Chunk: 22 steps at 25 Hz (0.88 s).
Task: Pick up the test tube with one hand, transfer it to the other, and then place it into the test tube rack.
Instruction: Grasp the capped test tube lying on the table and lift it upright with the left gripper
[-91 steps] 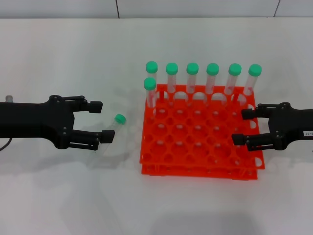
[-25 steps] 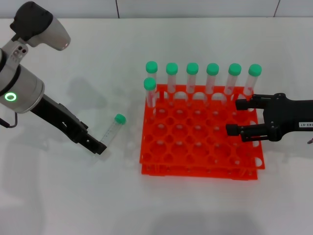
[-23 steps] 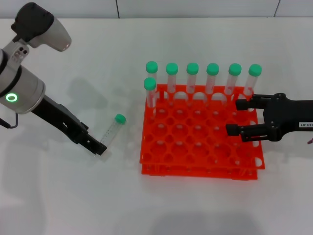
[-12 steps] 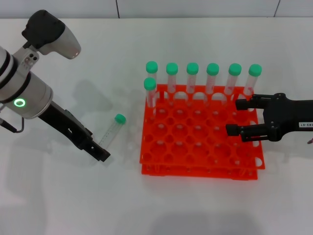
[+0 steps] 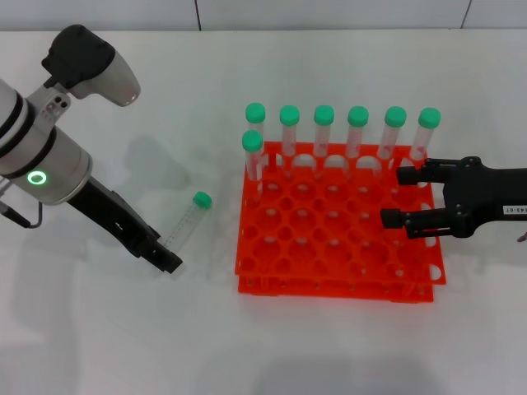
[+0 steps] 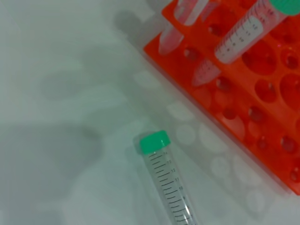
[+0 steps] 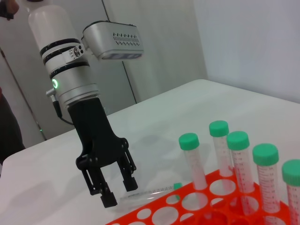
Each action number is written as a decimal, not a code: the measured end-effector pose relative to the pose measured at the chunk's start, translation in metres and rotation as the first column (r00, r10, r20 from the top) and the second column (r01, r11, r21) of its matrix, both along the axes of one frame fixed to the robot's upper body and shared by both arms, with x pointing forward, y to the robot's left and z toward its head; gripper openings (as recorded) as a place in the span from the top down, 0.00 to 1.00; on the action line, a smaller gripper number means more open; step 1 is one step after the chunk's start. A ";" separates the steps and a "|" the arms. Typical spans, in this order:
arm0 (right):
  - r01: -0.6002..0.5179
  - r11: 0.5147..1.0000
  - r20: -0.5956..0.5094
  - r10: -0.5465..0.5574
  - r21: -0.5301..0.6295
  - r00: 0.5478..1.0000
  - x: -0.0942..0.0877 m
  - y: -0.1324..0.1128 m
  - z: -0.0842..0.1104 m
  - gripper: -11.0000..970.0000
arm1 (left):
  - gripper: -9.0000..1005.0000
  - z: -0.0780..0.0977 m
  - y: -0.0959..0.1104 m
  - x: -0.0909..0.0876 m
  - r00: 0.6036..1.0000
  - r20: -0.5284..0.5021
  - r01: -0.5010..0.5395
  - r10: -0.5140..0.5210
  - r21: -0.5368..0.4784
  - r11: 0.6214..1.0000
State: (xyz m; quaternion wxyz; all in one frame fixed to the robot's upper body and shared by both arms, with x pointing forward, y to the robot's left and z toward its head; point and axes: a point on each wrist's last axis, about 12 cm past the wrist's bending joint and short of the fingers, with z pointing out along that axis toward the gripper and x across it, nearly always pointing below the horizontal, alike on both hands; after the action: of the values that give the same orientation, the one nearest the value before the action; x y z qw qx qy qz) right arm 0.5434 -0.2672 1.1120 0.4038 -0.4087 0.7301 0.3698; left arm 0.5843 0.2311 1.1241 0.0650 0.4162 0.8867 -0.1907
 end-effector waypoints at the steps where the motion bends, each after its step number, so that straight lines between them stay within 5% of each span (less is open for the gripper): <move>1: 0.000 1.000 0.000 0.000 0.000 1.000 0.000 0.000 0.000 0.15 | 0.23 0.000 0.000 0.000 1.000 0.002 -0.003 0.003 0.003 1.000; 4: 0.000 1.000 -0.001 0.000 0.001 1.000 0.000 0.000 0.000 0.15 | 0.37 -0.002 0.002 0.001 1.000 0.005 -0.008 0.008 0.022 1.000; 22: 0.004 1.000 -0.004 -0.004 0.000 1.000 -0.001 -0.001 -0.002 0.15 | 0.45 -0.006 -0.001 0.002 1.000 0.004 -0.010 0.010 0.037 0.999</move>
State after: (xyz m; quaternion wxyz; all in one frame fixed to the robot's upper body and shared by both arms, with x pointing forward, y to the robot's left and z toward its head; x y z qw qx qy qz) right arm 0.5421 -0.2679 1.1101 0.4032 -0.4066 0.7316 0.3700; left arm 0.5865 0.2300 1.1181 0.0599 0.4134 0.8919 -0.1734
